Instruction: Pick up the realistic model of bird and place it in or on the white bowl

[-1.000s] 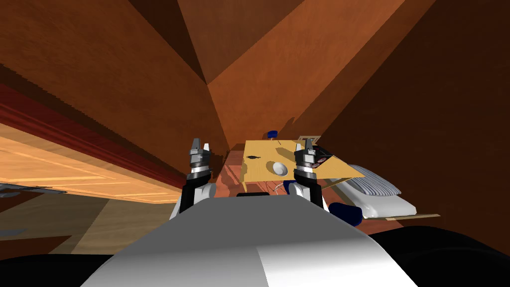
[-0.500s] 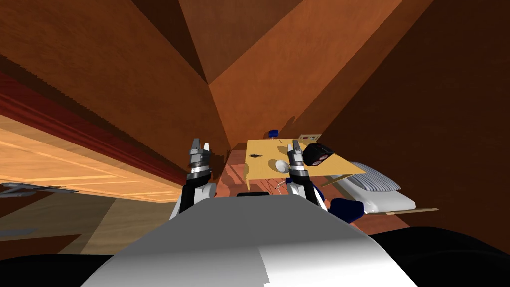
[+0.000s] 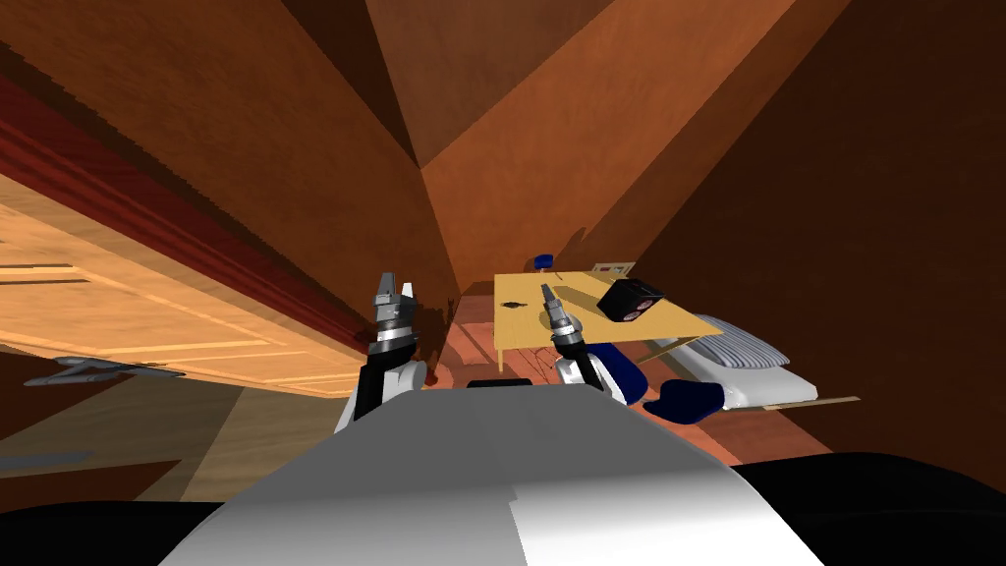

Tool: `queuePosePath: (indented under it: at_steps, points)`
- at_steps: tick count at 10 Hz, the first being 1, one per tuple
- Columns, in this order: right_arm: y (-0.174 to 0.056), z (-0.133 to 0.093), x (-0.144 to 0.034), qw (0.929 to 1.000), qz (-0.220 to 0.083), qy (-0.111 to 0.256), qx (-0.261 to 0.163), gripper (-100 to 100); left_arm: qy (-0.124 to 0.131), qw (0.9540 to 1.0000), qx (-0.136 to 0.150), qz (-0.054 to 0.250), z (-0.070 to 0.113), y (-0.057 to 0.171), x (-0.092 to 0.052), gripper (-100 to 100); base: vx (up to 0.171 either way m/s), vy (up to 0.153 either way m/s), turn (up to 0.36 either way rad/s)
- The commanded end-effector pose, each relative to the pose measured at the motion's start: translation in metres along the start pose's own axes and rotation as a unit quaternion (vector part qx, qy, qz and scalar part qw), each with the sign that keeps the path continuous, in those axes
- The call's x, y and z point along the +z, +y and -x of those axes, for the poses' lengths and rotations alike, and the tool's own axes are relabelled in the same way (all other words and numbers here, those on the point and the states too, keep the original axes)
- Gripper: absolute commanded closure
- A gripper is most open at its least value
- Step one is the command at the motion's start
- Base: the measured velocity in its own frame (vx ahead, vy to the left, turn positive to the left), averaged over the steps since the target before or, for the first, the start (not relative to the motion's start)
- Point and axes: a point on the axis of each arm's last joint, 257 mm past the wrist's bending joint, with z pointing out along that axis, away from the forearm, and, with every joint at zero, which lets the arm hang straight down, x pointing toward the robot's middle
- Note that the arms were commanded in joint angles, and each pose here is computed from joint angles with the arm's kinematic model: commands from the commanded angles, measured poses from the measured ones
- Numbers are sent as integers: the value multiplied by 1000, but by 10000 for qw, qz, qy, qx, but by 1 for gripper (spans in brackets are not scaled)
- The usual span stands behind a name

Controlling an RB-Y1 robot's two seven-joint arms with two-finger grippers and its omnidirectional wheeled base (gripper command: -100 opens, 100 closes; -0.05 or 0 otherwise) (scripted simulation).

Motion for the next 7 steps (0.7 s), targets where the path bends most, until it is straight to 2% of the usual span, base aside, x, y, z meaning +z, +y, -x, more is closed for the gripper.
queuePosePath:
  at_steps: [1,2,3,4,5,6,7]
  points:
    - [-5,-32,-1,9982,91,483,-338,-100,0,10000,0,0,0,0,0,0,-41,254,-18]
    - [-11,-37,-3,9977,38,548,-408,-100,0,10000,0,0,0,0,0,0,-15,193,-14]
    - [-16,-60,-6,9940,102,878,-642,-100,0,10000,1,0,0,0,0,0,4,158,-4]
    - [-17,-60,-6,9938,97,890,-658,-100,0,10000,1,0,0,0,0,0,-5,106,-4]
    - [-19,-83,-9,9880,221,1216,-924,-100,0,10000,2,0,0,0,0,0,14,148,1]
    - [-23,-84,-11,9878,173,1243,-924,-100,0,10000,1,1,0,0,0,0,11,131,-8]
    - [-26,-106,-15,9797,320,1572,-1205,-100,0,10000,2,0,0,0,0,0,2,169,3]
